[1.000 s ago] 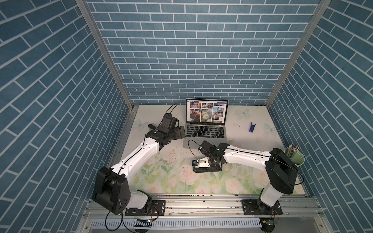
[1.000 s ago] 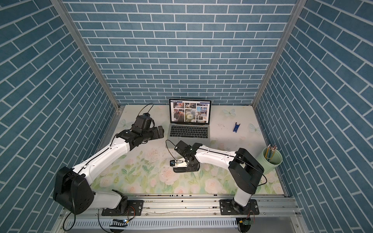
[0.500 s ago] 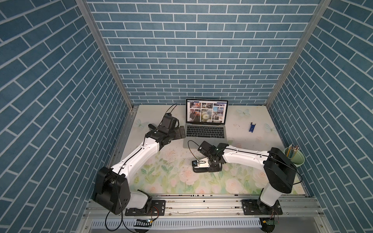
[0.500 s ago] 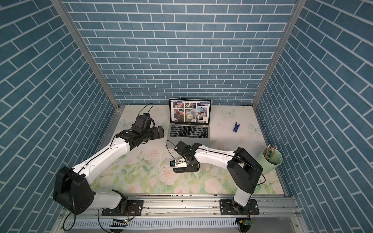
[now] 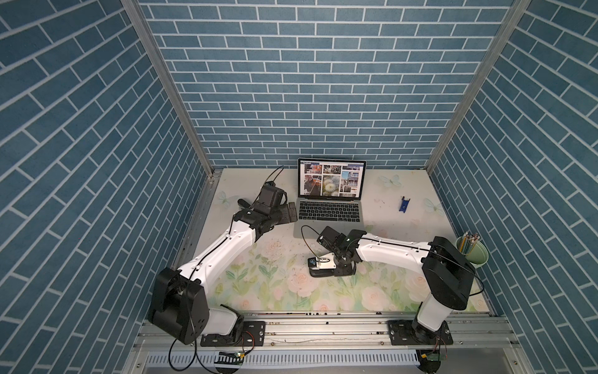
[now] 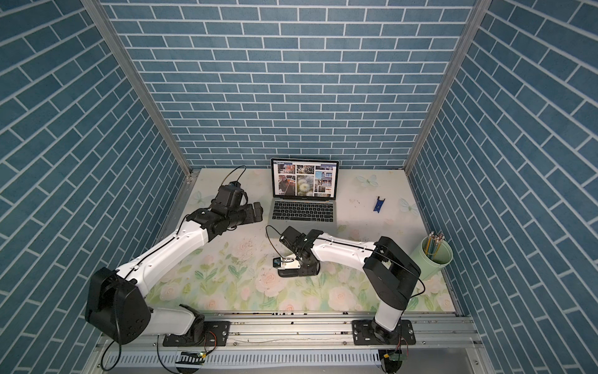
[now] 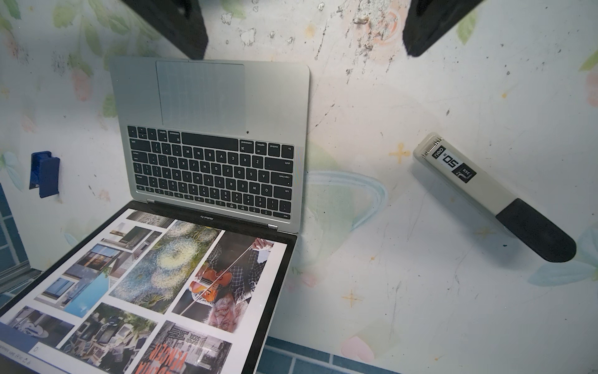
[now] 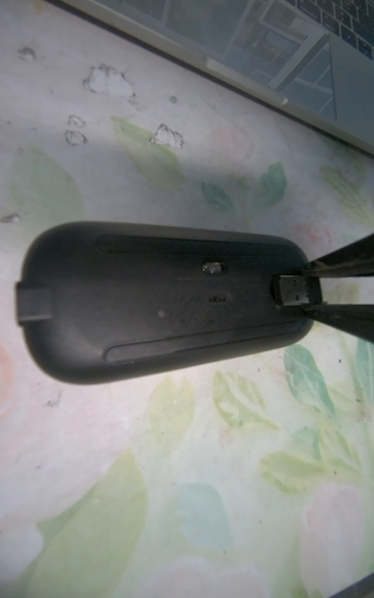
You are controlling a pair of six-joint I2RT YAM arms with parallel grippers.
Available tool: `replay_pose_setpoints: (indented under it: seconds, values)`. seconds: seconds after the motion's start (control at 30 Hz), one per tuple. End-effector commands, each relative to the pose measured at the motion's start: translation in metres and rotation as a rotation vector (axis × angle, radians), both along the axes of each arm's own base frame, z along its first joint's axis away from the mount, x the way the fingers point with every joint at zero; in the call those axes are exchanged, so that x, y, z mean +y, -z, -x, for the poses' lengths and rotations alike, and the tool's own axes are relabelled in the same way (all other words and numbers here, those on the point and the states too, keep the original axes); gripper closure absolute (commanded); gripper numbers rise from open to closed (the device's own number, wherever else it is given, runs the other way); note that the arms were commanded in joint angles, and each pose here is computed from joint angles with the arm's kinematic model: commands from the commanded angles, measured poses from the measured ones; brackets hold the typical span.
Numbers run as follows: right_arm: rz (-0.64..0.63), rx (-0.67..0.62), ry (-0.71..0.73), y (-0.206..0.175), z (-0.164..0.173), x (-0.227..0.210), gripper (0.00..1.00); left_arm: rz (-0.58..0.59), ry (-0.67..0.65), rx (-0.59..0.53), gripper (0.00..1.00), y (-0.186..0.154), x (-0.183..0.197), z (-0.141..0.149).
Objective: Remove the wireless mouse receiver from the laptop
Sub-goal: Insert the USB plug into the mouse.
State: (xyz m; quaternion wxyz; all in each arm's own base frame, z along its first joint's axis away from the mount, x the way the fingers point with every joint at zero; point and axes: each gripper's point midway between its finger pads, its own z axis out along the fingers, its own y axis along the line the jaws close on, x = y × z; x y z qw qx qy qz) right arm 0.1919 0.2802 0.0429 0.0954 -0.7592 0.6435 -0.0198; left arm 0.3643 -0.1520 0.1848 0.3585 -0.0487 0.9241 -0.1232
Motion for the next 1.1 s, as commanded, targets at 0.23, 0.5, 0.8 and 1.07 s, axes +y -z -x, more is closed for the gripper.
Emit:
replay_pose_setpoints:
  seconds: [0.23,0.5,0.8,1.07]
  values:
    - [0.027,0.006,0.01,0.0038,-0.0009,-0.0038,0.78,-0.019,0.005,0.008,0.0,0.0026,0.0006,0.001]
    - [0.027,-0.002,0.005,0.0019,-0.0031,-0.0018,0.78,-0.019,0.008,0.005,0.0,0.002,-0.0004,-0.0006]
    - [0.027,-0.002,-0.002,0.0009,-0.0041,0.0,0.78,-0.018,0.011,0.005,0.0,0.0019,-0.0015,-0.0013]
    - [0.028,-0.003,-0.014,-0.0017,-0.0053,0.002,0.77,-0.019,0.01,0.007,0.0,0.0033,-0.0017,-0.0018]
